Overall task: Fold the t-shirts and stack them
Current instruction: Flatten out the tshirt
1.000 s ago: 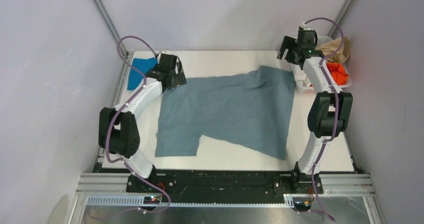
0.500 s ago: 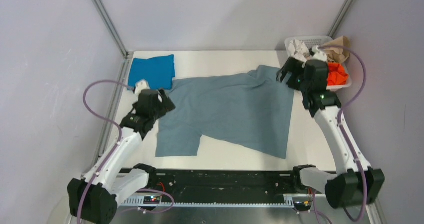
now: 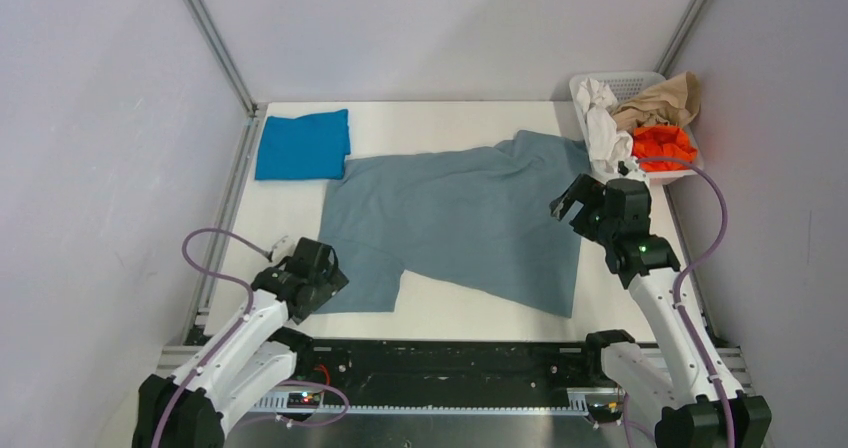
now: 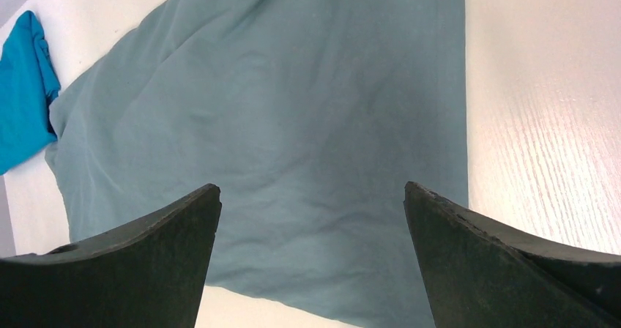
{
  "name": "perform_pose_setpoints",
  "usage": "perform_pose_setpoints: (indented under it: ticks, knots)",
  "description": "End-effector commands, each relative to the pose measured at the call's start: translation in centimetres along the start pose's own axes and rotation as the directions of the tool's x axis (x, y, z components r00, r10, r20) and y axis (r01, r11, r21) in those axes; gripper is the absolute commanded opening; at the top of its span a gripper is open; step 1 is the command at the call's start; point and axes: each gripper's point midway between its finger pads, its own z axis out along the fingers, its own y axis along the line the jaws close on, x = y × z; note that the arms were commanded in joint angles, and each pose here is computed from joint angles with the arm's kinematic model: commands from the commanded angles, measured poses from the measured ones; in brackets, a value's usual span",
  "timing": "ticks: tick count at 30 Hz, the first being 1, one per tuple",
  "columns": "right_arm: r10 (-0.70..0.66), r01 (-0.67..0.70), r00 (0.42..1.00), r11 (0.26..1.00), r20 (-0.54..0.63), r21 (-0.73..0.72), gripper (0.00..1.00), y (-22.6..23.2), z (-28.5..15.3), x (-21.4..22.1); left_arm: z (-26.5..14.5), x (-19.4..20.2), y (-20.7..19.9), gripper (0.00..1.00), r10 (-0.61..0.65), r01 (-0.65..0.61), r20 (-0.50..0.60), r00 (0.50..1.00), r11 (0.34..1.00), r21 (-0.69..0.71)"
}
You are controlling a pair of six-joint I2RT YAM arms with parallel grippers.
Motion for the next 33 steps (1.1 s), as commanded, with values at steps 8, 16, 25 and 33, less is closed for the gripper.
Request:
perform_pose_setpoints:
  ticks: [8, 16, 25, 33]
  knots:
    - [0.003, -0.004, 1.000, 0.998, 0.019, 0.068, 1.00, -1.4, 0.1, -0.3, 0.4, 0.8, 0.8, 0.82, 0.016, -0.021, -0.048, 0.999, 0.995, -0.100]
    - [-0.001, -0.002, 0.999, 0.995, 0.033, 0.100, 1.00, -2.1, 0.1, -0.6, 0.9, 0.7, -0.3, 0.59, 0.091, -0.103, -0.096, 0.991, 0.986, -0.129]
    - [0.009, -0.008, 1.000, 0.990, -0.008, 0.141, 0.99, -3.0, -0.3, 0.6, 0.7, -1.1, -2.5, 0.00, 0.169, -0.174, -0.054, 0.984, 0.981, -0.089]
    - [0.010, 0.070, 0.966, 0.952, -0.259, 0.298, 0.98, -5.9, -3.1, 8.9, -0.6, -3.3, -3.8, 0.00, 0.173, -0.177, 0.103, 0.980, 0.984, 0.030]
